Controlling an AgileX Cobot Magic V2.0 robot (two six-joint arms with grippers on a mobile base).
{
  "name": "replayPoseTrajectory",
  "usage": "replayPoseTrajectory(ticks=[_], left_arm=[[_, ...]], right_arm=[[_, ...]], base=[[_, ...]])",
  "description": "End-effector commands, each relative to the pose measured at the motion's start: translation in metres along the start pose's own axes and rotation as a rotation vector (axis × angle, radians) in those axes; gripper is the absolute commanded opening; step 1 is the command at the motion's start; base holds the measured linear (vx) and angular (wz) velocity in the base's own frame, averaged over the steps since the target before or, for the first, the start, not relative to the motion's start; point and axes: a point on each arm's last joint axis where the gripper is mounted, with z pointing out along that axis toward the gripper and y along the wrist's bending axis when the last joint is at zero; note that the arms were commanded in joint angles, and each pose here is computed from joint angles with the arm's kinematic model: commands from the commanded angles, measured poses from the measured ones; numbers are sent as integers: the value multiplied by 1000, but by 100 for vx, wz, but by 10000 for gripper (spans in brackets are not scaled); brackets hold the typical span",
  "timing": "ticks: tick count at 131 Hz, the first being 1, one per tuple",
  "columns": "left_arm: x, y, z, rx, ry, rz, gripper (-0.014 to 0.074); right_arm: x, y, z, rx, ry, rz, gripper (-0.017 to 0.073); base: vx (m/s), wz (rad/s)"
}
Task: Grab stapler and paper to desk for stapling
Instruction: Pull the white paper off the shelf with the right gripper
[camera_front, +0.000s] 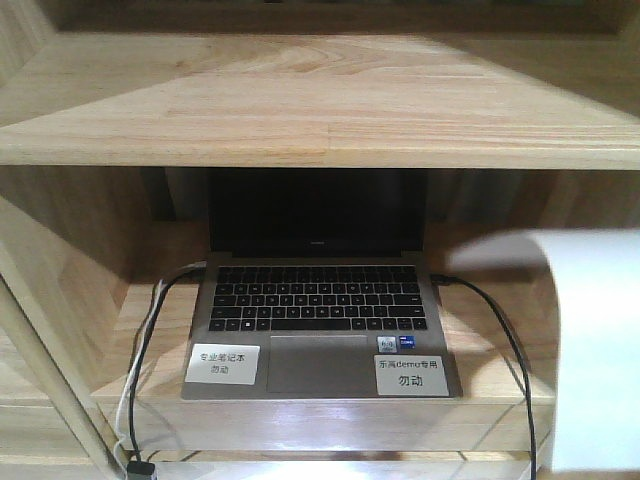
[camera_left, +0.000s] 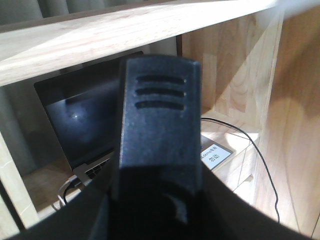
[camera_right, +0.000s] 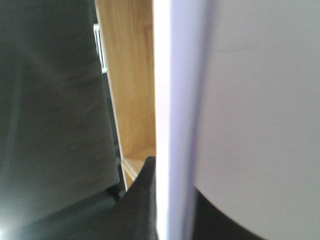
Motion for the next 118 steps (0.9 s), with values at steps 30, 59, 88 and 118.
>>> replayPoseTrajectory(ticks=[30,59,88,118], left_arm=[[-18,1,-3,4,-128,-6,-6],[-18,1,-3,4,-128,-6,-6],[-18,1,-3,4,-128,-6,-6],[-18,1,-3,4,-128,-6,-6]], right_arm=[[-1,9,6,-62,2,-13,-6],[-1,10,6,-75,1,-13,-6],[-1,10,6,-75,1,-13,-6],[-1,10,6,-75,1,-13,-6]], base=[[0,0],[0,0],[0,0],[0,0]])
